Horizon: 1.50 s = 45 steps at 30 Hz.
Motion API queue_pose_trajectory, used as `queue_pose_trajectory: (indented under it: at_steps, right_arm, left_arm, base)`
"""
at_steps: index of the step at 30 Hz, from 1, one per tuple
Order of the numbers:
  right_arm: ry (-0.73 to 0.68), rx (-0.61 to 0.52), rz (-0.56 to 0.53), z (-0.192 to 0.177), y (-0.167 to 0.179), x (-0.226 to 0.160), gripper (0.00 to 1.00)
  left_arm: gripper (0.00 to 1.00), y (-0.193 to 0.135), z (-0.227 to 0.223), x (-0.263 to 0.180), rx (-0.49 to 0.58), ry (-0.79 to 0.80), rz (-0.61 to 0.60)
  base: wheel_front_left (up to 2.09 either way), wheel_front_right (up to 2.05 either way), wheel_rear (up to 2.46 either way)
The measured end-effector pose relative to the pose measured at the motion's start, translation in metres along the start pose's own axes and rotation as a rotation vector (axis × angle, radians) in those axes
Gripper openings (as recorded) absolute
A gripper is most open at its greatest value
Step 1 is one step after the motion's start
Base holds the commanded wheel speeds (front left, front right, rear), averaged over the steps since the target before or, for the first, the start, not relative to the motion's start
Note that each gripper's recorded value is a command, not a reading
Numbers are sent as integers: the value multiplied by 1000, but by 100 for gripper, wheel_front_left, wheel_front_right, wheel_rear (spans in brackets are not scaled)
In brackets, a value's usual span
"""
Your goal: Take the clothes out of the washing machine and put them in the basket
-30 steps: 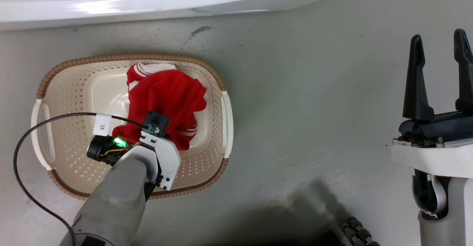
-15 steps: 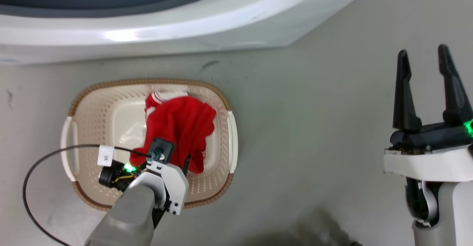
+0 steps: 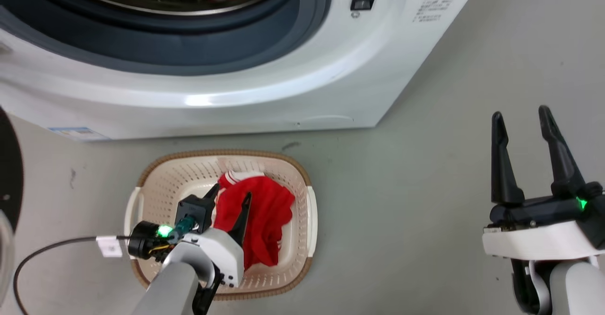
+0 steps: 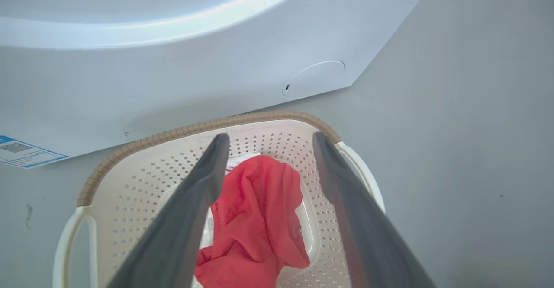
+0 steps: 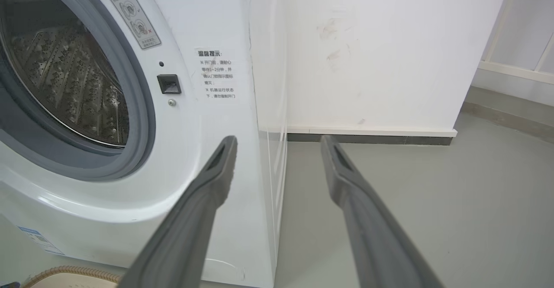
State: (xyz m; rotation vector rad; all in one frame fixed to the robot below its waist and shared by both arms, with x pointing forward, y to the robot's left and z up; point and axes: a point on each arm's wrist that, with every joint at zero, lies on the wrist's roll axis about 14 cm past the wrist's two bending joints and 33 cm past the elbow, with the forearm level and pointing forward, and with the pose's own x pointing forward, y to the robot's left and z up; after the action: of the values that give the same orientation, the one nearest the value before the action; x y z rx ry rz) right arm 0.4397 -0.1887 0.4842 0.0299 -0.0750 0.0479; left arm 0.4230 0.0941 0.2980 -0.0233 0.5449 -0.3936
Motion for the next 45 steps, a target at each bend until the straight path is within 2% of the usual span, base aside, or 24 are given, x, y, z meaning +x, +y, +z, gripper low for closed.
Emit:
queue_pose_trajectory:
  at_steps: [8,14,25,31,37,45]
  right_arm:
    - [-45,5,12,22,6,-11,100]
    - [-48,1,0,25,2,-17,100]
    - [-26,9,-29,13,-9,-8,100]
    - [0,6,-67,0,-24,-1,100]
    - [41,9,-101,-18,-37,3,100]
    - [87,4,-154,-38,-56,4,100]
  left_arm:
    - [100,4,59,-24,24,-199,36]
    - [100,7,107,-27,55,-340,38]
    - [100,33,194,23,79,-506,47]
    - [100,48,229,71,124,-490,38]
    - [100,58,246,125,162,-394,28]
    - [100,65,237,189,162,-162,17]
  base:
    - [0,0,0]
    - [0,0,0]
    - [0,0,0]
    - [0,0,0]
    - [0,0,0]
    - [0,0,0]
